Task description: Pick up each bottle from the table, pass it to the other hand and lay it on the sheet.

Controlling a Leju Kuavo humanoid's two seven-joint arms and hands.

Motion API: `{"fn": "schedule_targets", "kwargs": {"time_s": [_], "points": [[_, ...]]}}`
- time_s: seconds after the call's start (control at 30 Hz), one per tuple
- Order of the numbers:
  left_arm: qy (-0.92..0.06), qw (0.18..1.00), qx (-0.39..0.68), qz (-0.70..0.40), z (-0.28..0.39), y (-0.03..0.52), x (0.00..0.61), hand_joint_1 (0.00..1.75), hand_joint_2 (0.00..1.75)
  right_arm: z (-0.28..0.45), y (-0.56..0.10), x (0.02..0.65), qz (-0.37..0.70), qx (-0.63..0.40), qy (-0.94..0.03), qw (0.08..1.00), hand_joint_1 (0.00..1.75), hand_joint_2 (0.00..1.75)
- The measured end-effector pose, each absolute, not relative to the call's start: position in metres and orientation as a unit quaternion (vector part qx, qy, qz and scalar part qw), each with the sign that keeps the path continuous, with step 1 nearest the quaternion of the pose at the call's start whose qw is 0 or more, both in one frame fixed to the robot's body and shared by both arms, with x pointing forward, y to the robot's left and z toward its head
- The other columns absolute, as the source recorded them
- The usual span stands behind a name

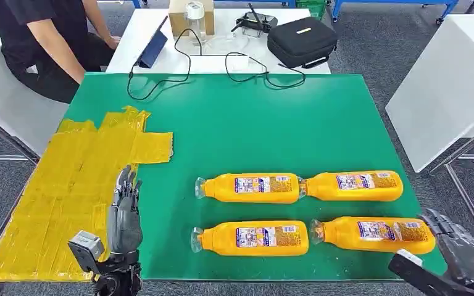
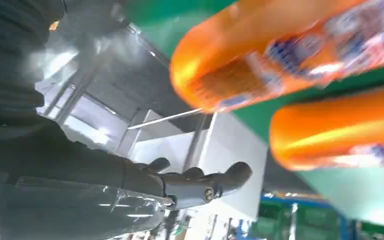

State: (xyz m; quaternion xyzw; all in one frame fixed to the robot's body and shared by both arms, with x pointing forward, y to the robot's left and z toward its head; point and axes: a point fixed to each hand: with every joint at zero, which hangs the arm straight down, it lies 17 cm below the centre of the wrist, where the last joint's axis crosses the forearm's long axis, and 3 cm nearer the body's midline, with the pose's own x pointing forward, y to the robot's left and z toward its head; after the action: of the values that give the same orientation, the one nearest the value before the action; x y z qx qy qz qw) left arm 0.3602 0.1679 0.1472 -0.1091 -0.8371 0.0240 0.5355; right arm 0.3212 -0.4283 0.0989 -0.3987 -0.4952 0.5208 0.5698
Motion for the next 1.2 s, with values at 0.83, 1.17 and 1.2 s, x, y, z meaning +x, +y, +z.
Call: {"fn": "schedule_targets", "kwargs": {"time_s": [0.83,1.17,1.2], "points": [[-0.829,0.545,-0.121,0.029,0.133,0.168,0.359,0.00,0.00,0.054,-0.403,0.309,0.582,-0.354,-0.454,0.574,0.00,1.75],[-0.828,0.547,-0.120,0.034,0.131,0.171,0.360,0.00,0.00,0.049,-0.433,0.318,0.620,-0.405,-0.392,0.546,0.00,1.75],[-0.828,0.547,-0.120,0.035,0.131,0.171,0.360,0.00,0.00,0.046,-0.433,0.322,0.622,-0.408,-0.390,0.543,0.00,1.75]]}}
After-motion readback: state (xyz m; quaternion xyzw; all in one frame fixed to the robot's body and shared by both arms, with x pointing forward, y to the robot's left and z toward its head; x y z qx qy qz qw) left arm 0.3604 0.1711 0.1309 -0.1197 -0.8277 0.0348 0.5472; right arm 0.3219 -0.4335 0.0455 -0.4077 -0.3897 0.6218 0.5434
